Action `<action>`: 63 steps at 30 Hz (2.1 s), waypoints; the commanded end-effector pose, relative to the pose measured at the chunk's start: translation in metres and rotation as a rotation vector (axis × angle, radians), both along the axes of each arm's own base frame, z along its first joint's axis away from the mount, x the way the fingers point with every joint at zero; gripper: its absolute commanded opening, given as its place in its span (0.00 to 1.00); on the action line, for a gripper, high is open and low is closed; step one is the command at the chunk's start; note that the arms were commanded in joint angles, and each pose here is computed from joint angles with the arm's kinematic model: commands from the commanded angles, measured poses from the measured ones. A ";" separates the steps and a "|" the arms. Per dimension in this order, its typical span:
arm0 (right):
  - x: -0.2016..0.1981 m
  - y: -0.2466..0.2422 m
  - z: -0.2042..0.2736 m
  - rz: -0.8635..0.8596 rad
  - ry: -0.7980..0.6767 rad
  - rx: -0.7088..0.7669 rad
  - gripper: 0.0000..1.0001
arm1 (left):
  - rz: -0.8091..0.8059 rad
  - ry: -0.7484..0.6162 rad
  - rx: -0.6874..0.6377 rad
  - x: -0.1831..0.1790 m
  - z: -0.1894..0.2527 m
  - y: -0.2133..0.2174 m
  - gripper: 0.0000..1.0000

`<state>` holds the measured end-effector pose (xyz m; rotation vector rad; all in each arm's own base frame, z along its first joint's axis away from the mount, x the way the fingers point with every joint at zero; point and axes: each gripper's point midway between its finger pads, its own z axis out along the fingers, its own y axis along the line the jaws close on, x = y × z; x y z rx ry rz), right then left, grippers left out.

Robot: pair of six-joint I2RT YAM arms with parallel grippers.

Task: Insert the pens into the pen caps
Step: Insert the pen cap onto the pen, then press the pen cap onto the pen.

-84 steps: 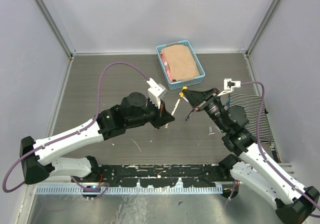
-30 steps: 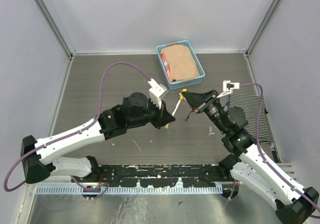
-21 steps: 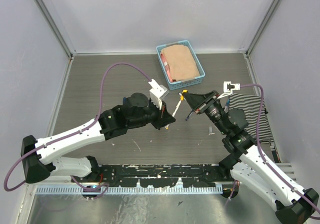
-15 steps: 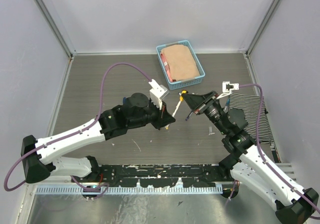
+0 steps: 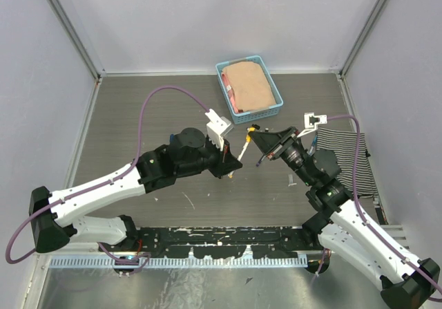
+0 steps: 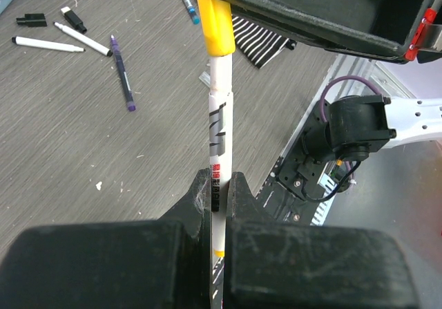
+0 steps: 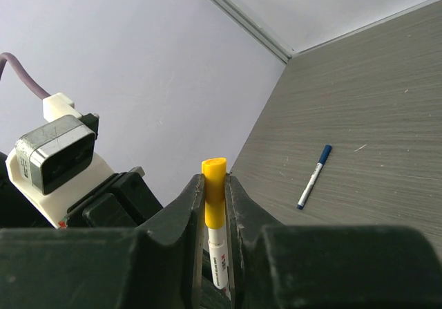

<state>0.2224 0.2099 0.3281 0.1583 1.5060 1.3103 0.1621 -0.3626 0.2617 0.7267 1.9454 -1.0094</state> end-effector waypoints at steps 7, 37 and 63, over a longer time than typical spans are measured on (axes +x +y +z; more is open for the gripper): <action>-0.007 -0.010 0.011 -0.027 -0.041 -0.009 0.43 | 0.021 -0.047 -0.078 0.007 0.030 -0.005 0.00; 0.015 0.003 0.038 -0.038 0.058 -0.057 0.49 | 0.010 -0.040 -0.084 0.002 0.028 -0.002 0.00; 0.002 0.011 0.023 0.044 -0.010 -0.141 0.01 | 0.019 -0.033 -0.085 0.003 0.040 -0.003 0.00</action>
